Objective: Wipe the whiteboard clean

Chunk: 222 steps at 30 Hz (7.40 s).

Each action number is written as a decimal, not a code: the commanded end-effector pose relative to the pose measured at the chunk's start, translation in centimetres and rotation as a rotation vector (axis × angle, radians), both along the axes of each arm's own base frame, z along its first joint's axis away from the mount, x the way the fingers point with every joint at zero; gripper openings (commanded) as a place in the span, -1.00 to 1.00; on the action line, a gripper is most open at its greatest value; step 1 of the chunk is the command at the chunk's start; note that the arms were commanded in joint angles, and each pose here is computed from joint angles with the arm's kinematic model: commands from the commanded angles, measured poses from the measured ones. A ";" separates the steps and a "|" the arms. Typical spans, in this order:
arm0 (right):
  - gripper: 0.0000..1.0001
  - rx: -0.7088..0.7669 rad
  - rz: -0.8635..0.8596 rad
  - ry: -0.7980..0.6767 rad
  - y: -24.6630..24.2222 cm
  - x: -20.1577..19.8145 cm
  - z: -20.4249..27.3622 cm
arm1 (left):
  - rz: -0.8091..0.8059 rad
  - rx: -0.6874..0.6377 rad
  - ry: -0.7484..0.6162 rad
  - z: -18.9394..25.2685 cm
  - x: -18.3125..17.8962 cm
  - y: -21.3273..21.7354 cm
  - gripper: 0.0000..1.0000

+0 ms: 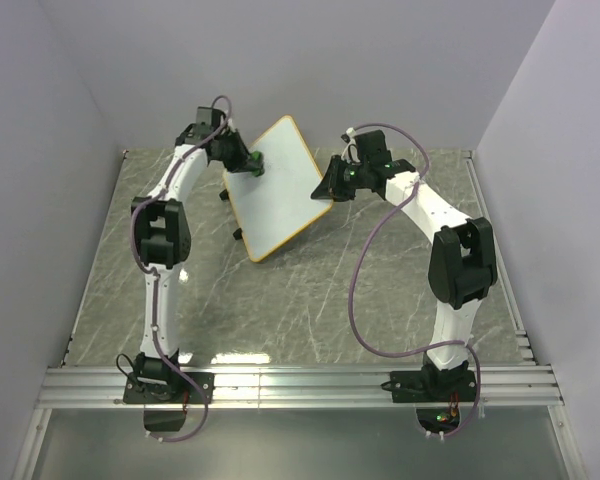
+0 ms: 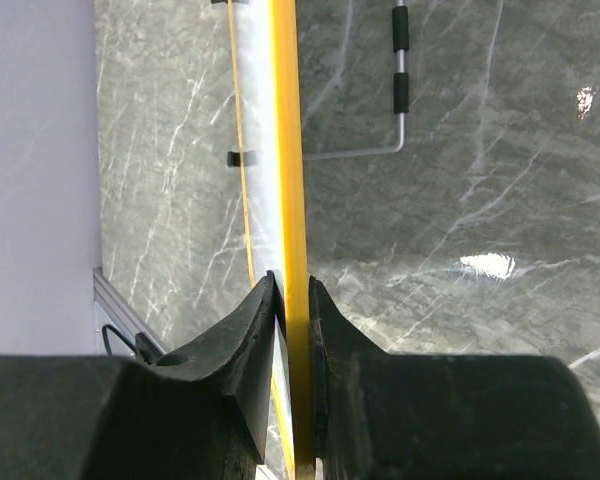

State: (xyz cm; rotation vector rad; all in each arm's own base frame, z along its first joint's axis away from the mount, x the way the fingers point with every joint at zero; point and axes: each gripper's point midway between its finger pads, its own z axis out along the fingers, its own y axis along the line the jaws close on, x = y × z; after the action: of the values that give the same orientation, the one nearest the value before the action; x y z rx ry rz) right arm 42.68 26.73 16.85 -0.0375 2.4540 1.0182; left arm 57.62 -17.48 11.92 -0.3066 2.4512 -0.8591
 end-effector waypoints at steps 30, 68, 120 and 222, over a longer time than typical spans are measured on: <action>-1.00 -0.198 0.048 0.220 -1.0 -4.6 -7.6 | 0.098 0.120 0.158 -8.4 -0.7 2.0 -0.99; -1.00 -0.233 0.057 0.245 -1.9 -6.1 -8.4 | 0.014 -0.246 -0.125 0.6 4.4 -2.8 -0.99; -1.00 -0.252 0.071 0.262 -1.9 -6.6 -9.6 | -0.014 -0.474 -0.164 5.9 4.3 -6.3 -0.99; 0.91 -0.028 -0.148 -0.288 -17.1 -37.9 3.9 | 0.341 -0.172 -0.506 36.2 -35.6 9.3 0.99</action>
State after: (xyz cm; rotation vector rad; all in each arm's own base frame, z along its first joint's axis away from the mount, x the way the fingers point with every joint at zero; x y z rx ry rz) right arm 5.12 9.83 19.98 -0.0060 2.2157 0.8471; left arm 23.09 -7.36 47.54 -0.5325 1.8114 -0.8255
